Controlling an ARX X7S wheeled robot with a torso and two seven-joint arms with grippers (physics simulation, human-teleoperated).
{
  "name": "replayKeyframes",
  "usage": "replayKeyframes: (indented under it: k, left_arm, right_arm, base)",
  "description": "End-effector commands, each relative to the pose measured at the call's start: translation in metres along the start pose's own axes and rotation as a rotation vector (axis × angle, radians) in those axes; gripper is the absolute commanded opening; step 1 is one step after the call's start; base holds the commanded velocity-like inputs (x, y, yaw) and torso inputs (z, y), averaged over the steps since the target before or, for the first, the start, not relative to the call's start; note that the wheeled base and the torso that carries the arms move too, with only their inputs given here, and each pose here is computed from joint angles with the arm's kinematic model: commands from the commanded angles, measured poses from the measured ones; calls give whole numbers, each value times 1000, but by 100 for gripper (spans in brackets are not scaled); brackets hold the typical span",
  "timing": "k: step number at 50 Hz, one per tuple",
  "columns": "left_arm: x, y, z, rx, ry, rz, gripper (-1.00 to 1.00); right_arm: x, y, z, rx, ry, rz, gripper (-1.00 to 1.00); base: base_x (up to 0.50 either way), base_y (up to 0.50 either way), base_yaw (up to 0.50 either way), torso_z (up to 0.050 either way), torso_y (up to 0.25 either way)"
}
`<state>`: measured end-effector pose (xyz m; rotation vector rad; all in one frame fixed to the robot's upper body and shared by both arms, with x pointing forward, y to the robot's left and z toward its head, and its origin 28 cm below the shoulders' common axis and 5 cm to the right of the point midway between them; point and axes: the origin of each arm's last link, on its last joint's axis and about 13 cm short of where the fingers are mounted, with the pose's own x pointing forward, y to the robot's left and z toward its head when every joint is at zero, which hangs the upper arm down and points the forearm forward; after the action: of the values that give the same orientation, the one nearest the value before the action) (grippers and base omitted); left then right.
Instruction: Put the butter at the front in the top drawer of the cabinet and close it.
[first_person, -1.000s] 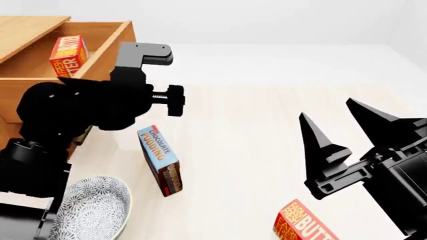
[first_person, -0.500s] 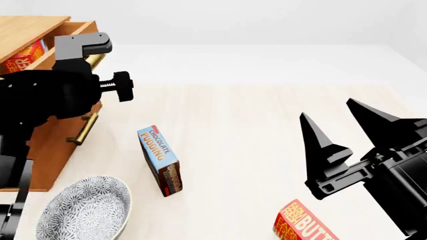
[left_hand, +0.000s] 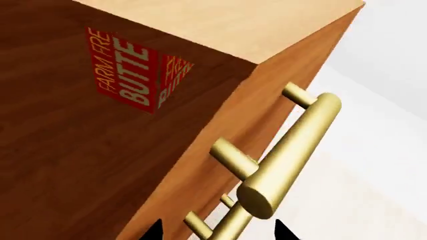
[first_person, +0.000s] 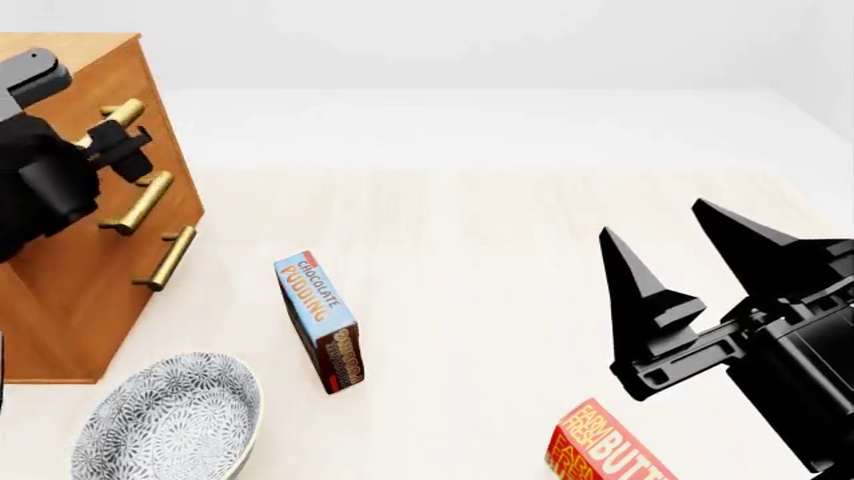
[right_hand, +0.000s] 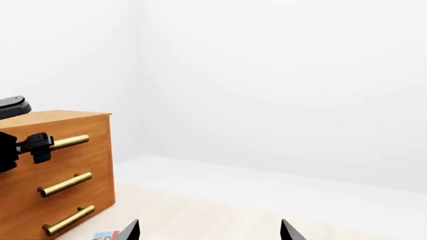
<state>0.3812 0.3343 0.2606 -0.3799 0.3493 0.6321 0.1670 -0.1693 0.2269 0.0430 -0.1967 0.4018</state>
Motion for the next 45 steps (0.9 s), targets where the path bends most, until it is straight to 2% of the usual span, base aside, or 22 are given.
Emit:
replayKeyframes:
  k: [1,3,6,8,9,11,13,15,19,21,25,33,40,45]
  left_arm:
    - [23,83,8,58,-116,546,100]
    - [14,74,12,63,-157,488,100]
    - [-13,55,17,88,-227,335,100]
    - [-40,40,18,165,-298,218,100]
    - [-54,33,17,200,-312,112,100]
    - [-79,23,13,265,-365,-31,100]
    - [-103,17,9,298,-456,-157,100]
    - [-125,15,5,351,-602,-240,100]
    - [-153,17,-7,377,-811,-394,100]
    - [-159,19,-15,409,-898,-437,100]
    - [-167,26,-28,404,-993,-523,100]
    - [-161,35,-60,288,-1180,-649,100]
    - [-159,35,-71,242,-1271,-675,100]
    - [-151,34,-91,226,-1261,-703,100]
  right_arm:
    - [0,0,-1,5,0,6,100]
    - [0,0,-1,5,1,6,100]
    - [0,0,-1,3,5,5,100]
    - [1,0,-2,5,9,6,100]
    - [3,0,-2,6,11,7,100]
    - [6,1,-3,7,13,13,100]
    - [10,1,-3,9,16,19,100]
    - [14,2,-4,12,19,24,100]
    - [17,3,-5,15,25,29,100]
    - [18,4,-5,14,25,29,100]
    - [17,3,-6,20,26,25,100]
    - [13,1,-6,24,20,19,100]
    - [10,0,-5,23,13,18,100]
    - [8,-1,-5,27,8,18,100]
  base:
    - [0,8,16,0,0]
    - [0,8,16,0,0]
    - [0,8,15,0,0]
    - [0,8,13,0,5]
    - [0,8,11,0,0]
    - [0,0,0,0,0]
    - [0,0,0,0,5]
    - [0,0,0,0,0]
    - [0,0,0,0,0]
    - [0,0,0,0,0]
    - [0,0,0,0,0]
    - [0,0,0,0,0]
    - [0,0,0,0,0]
    - [0,0,0,0,0]
